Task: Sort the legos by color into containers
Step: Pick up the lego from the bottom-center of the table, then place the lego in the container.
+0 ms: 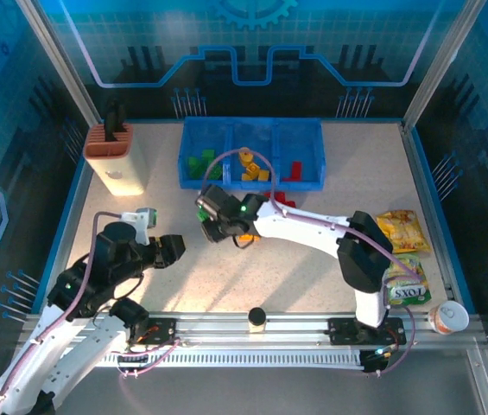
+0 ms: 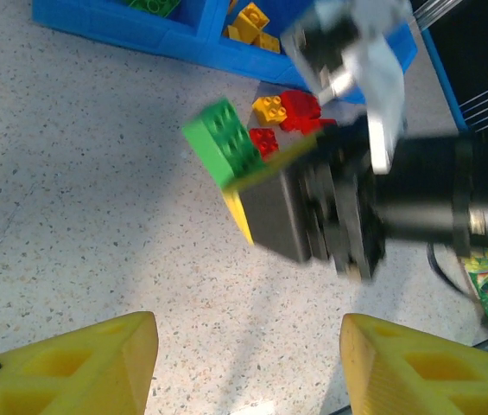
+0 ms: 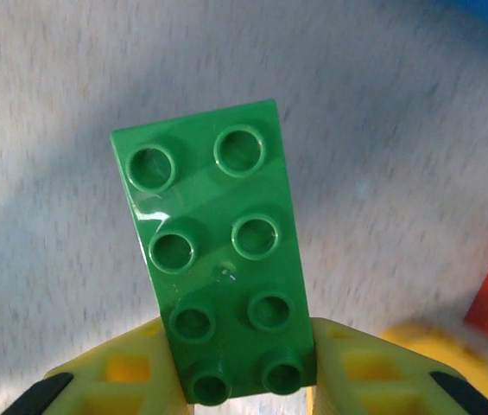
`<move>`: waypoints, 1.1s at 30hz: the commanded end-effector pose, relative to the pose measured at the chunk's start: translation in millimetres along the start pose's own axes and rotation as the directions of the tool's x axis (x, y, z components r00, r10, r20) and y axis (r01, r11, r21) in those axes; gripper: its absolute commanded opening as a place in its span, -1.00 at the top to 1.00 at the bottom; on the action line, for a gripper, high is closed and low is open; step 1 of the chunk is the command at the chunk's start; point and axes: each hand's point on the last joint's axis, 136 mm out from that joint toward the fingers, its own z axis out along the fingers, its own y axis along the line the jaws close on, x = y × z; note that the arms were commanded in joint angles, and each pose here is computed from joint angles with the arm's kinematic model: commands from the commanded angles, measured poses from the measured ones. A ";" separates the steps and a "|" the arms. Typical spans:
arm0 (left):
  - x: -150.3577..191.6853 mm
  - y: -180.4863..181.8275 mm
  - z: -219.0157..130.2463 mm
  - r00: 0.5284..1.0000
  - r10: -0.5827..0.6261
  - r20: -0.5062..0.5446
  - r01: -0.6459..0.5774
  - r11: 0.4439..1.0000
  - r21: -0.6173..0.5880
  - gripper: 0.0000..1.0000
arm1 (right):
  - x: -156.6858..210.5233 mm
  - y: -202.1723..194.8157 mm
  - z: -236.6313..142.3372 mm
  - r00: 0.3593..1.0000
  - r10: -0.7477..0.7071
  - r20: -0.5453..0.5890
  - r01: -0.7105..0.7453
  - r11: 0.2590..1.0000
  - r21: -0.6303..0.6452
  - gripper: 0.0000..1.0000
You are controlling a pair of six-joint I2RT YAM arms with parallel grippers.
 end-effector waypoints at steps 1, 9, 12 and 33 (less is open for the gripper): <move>2.8 4.1 -2.2 1.000 0.022 0.006 -0.022 1.000 -0.012 -0.17 | -22.2 -20.7 14.5 1.000 -0.004 -0.022 0.005 0.998 0.055 0.40; 2.9 2.5 -2.5 1.000 0.021 0.009 -0.021 1.000 0.000 -0.17 | -97.7 -56.3 49.1 0.998 0.046 0.035 -0.048 0.995 0.089 0.38; 2.9 1.5 -2.3 1.000 0.023 0.009 -0.023 1.000 0.006 -0.17 | -111.8 -64.6 62.8 0.998 0.045 0.043 -0.049 0.994 0.100 0.37; 3.4 0.5 -2.9 1.000 0.021 0.013 -0.021 1.000 0.016 -0.17 | -162.1 -80.5 89.8 0.975 0.122 0.185 -0.134 0.990 0.053 0.03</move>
